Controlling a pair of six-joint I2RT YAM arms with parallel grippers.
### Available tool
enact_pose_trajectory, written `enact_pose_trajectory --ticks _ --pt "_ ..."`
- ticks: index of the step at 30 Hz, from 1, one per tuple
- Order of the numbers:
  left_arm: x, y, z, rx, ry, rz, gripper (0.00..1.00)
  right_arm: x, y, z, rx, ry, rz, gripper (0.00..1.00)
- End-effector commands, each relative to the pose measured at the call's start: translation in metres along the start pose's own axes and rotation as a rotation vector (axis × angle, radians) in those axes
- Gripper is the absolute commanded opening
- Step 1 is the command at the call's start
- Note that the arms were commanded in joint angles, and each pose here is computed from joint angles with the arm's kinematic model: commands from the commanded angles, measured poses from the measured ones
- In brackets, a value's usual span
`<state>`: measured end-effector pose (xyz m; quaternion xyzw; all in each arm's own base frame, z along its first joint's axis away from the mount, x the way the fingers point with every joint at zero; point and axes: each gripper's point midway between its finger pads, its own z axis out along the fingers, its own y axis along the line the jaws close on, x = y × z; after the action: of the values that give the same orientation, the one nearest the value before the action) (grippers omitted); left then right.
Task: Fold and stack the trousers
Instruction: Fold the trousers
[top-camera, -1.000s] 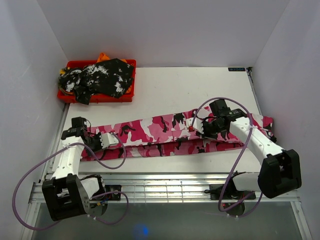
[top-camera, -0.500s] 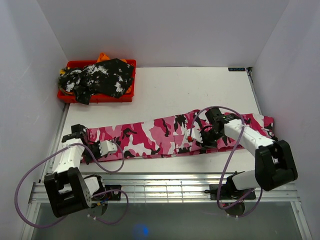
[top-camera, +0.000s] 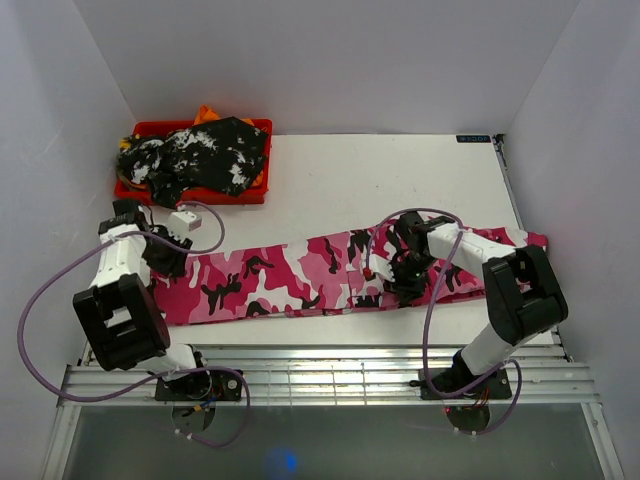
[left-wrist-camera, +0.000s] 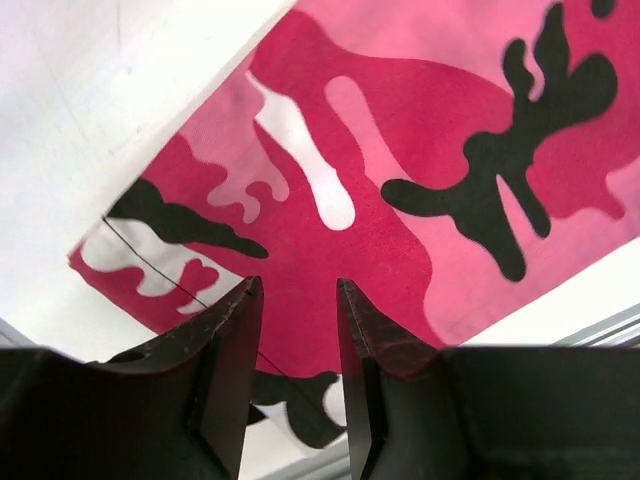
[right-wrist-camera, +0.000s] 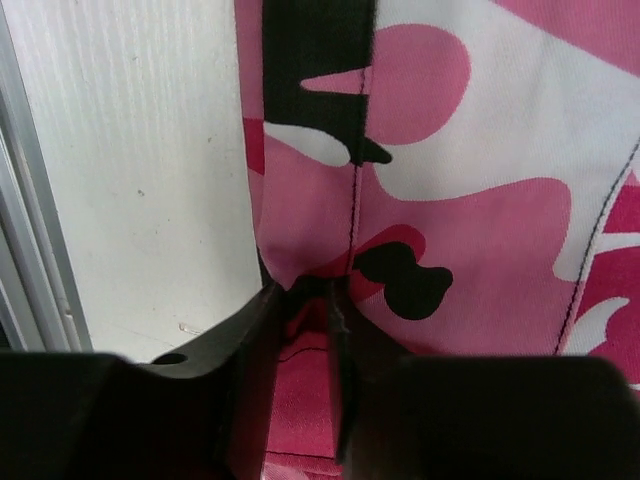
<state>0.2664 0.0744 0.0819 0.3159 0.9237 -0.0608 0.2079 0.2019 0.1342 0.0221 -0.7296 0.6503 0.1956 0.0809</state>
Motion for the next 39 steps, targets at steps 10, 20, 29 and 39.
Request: enact_pose_trajectory --ticks 10,20,29,39 --pt "0.009 -0.042 -0.002 0.112 0.002 -0.450 0.43 -0.042 -0.006 0.003 -0.085 -0.020 0.042 0.54" --pt "0.040 -0.041 0.058 0.030 0.166 -0.471 0.34 -0.081 -0.036 -0.054 0.050 -0.088 0.087 0.91" --pt "0.118 0.020 0.076 -0.072 0.353 -0.613 0.25 -0.013 -0.070 -0.119 0.197 -0.121 0.445 0.91" --pt "0.096 0.127 0.048 -0.220 0.245 -0.481 0.25 0.077 -0.058 -0.171 0.295 -0.111 0.668 0.85"
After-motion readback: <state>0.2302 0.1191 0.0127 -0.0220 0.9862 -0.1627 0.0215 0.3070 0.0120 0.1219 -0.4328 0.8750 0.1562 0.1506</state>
